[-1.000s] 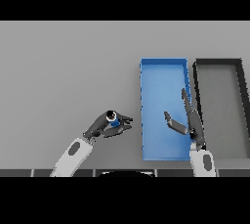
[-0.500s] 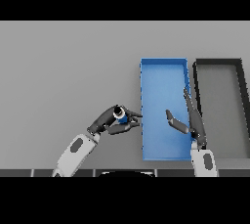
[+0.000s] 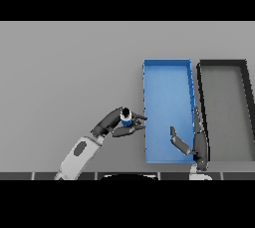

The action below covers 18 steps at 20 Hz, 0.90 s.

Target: Pick up the blue pipe and place it into the blue bin.

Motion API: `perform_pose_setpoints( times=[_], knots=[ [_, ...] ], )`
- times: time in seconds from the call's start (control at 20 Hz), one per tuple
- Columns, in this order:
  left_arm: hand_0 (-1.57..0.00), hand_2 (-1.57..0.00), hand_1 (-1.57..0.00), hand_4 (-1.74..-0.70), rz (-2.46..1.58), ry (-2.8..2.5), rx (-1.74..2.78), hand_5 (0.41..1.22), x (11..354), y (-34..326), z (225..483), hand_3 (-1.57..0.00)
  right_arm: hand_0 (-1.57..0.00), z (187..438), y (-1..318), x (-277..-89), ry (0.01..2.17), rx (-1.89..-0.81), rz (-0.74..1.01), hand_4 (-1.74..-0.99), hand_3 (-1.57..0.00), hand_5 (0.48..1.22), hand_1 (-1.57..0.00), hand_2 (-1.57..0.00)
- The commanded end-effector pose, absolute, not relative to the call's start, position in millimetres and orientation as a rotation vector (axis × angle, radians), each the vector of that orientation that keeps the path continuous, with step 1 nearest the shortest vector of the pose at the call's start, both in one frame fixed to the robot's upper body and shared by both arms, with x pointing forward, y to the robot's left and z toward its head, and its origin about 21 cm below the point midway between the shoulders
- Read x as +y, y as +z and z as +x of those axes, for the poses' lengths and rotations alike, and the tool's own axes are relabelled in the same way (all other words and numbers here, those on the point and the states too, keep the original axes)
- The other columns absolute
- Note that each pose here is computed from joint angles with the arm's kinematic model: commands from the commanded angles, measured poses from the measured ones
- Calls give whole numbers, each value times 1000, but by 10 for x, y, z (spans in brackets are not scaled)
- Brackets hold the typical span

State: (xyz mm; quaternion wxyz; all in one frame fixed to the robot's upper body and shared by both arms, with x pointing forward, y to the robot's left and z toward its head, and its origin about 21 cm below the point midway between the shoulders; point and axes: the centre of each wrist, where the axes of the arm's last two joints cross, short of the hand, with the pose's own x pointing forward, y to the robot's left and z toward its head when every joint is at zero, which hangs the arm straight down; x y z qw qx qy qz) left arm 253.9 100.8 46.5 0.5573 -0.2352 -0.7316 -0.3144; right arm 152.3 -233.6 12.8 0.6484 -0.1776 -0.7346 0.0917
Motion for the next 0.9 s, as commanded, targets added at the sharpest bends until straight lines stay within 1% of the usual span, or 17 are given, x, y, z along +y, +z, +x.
perform_pose_setpoints(
  times=[0.0, 0.05, 0.1, 0.2, 0.25, 0.3, 0.45, 0.6, 0.65, 0.85],
  knots=[
    [-1570, -1570, -1570, -1467, -561, -741, -1731, 1220, 1020, 460, 2528, -1570, 1, 1497, 171, -2317, 198, -1670, -416, -1184, 1, 642, 1, -2],
    [-1570, -1571, -1570, -1467, -573, -739, -1727, 1220, 1026, 469, 2527, -1571, 1, 1509, 217, -2303, 187, -1683, -414, -1187, 1, 642, 1, -20],
    [-1571, -1571, -1571, -1467, -576, -743, -1723, 1221, 1025, 481, 2522, -1571, 1, 1502, 287, -2291, 167, -1747, -338, -1195, 1, 648, -2, -41],
    [-1571, -1571, -1571, -1467, -581, -745, -1722, 1221, 993, 471, 2515, -1571, 1, 1471, 482, -2337, 151, -1804, -131, -1202, -1, 624, -22, -89],
    [-1571, -1571, -1571, -1467, -589, -742, -1731, 1221, 1006, 471, 2512, -1571, 1, 1464, 565, -2370, 178, -1779, -68, -1209, -1, 609, -25, -106],
    [-1571, -1571, -1571, -1467, -593, -740, -1725, 1221, 993, 494, 2496, -1571, 1, 1506, 607, -2348, 225, -1723, -1, -1215, -1, 607, -29, -120],
    [-1571, -1571, -1571, -1467, -582, -753, -1717, 1221, 963, 508, 2524, -1571, 1, 1717, 855, -2361, 356, -1669, 130, -1237, 0, 577, -14, -111],
    [-1571, -1571, -1571, -1467, -575, -764, -1726, 1221, 977, 527, 2531, -1571, 1, 1847, 1096, -2199, 491, -1673, 210, -1261, 0, 560, -7, -99],
    [-1571, -1571, -1571, -1467, -574, -757, -1724, 1221, 1000, 523, 2535, -1571, 1, 1908, 1198, -2201, 542, -1672, 193, -1270, 1, 558, -5, -90],
    [-1571, -1571, -1571, -1467, -554, -773, -1718, 1221, 1005, 489, 2561, -1571, 1, 2113, 1429, -1872, 713, -1688, 268, -1298, 1, 559, -2, -44]
  ],
)
